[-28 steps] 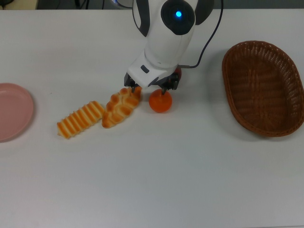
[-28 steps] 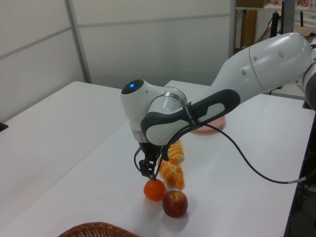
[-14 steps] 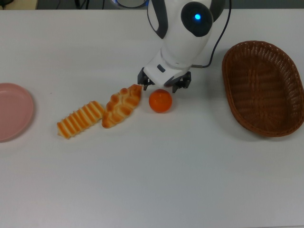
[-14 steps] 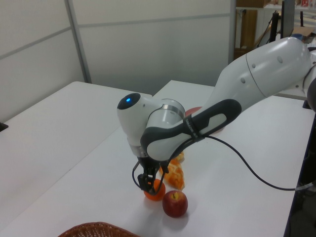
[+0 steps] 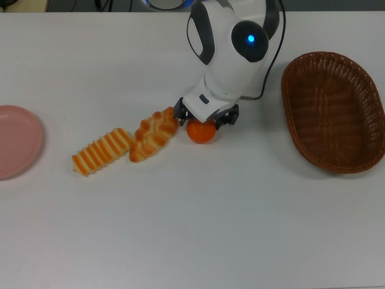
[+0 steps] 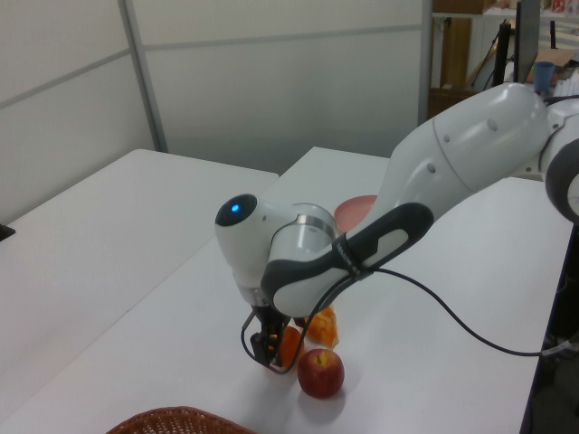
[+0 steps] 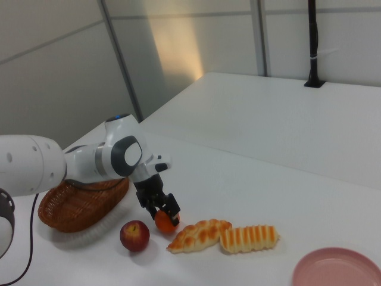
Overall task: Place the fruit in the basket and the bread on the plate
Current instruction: 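Close the gripper on the orange and lift it, then carry the orange to the woven basket and release it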
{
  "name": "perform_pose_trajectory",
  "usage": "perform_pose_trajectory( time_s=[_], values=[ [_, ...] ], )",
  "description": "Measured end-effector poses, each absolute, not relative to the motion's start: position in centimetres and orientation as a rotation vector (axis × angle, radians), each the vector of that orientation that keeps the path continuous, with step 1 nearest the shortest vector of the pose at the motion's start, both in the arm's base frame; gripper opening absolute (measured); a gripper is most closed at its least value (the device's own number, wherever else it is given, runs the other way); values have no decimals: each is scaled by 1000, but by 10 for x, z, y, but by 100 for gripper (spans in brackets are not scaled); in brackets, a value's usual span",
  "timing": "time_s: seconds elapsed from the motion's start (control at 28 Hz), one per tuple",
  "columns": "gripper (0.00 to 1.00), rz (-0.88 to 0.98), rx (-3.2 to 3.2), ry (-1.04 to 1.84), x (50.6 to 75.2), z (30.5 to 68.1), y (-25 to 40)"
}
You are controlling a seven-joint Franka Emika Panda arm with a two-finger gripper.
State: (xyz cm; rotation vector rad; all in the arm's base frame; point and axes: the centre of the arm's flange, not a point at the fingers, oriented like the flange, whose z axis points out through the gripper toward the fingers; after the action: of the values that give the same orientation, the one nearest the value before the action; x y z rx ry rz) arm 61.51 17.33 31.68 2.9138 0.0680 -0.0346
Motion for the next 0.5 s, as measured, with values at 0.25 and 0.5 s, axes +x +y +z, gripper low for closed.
perform_pose_trajectory(
  time_s=[0.25,0.5],
  values=[
    [92,-40,2907,61,617,302,174],
    [80,-19,2912,50,620,307,175]
  ],
)
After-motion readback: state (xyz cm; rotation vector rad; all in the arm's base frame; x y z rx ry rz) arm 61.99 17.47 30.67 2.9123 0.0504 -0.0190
